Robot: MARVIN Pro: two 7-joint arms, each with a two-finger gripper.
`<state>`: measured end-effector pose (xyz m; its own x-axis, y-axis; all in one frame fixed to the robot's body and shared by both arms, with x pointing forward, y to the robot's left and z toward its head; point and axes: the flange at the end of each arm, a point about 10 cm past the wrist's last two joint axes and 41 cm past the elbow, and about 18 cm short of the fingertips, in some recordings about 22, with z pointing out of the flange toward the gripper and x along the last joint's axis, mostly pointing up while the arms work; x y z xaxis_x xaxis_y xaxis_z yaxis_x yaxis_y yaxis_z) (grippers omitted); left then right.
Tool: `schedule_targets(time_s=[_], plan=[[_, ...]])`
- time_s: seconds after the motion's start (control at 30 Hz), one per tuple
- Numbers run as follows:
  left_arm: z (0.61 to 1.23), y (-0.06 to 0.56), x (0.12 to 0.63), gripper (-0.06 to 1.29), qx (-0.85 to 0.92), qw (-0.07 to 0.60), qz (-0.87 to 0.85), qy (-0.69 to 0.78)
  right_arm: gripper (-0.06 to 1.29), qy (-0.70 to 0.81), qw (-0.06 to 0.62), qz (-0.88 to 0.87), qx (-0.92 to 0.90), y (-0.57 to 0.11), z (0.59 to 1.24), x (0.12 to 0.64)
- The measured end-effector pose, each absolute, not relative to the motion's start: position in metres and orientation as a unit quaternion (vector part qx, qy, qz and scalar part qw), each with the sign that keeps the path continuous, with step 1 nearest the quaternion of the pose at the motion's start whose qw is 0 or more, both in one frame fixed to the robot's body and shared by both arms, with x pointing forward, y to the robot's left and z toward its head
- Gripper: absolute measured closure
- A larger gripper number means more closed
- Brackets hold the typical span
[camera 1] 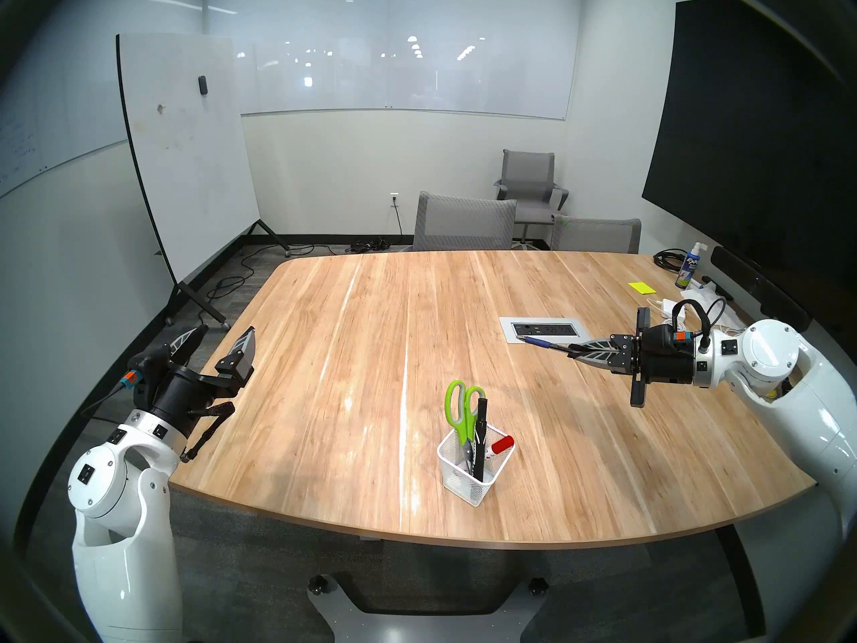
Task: Place the pen, the marker, and the scissors into the pen holder
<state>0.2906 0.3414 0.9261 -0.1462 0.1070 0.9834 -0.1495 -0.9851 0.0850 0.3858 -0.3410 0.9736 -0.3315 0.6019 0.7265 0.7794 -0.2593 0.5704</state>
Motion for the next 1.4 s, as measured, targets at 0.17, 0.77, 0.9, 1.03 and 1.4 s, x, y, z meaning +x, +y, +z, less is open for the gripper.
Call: schedule_targets(time_s=[0.17,0.77,0.9,1.03,1.4], plan=[[0.926,0.341,0.291,-0.03,0.648,0.085,0.757,-0.017,1.25,-0.615,0.091,-0.539,-0.568,-0.338,0.98,0.384],[0.926,0.341,0.291,-0.03,0.648,0.085,0.757,-0.017,1.25,-0.669,0.117,-0.469,-0.565,-0.341,0.999,0.38],[0.926,0.341,0.291,-0.03,0.648,0.085,0.757,-0.017,1.25,-0.67,0.1,-0.456,-0.577,-0.347,0.997,0.388],[0.926,0.341,0.291,-0.03,0.648,0.085,0.757,-0.017,1.25,-0.668,0.094,-0.452,-0.583,-0.349,0.995,0.394],[0.926,0.341,0.291,-0.03,0.647,0.085,0.757,-0.017,1.25,-0.679,0.095,-0.442,-0.578,-0.344,1.002,0.401]])
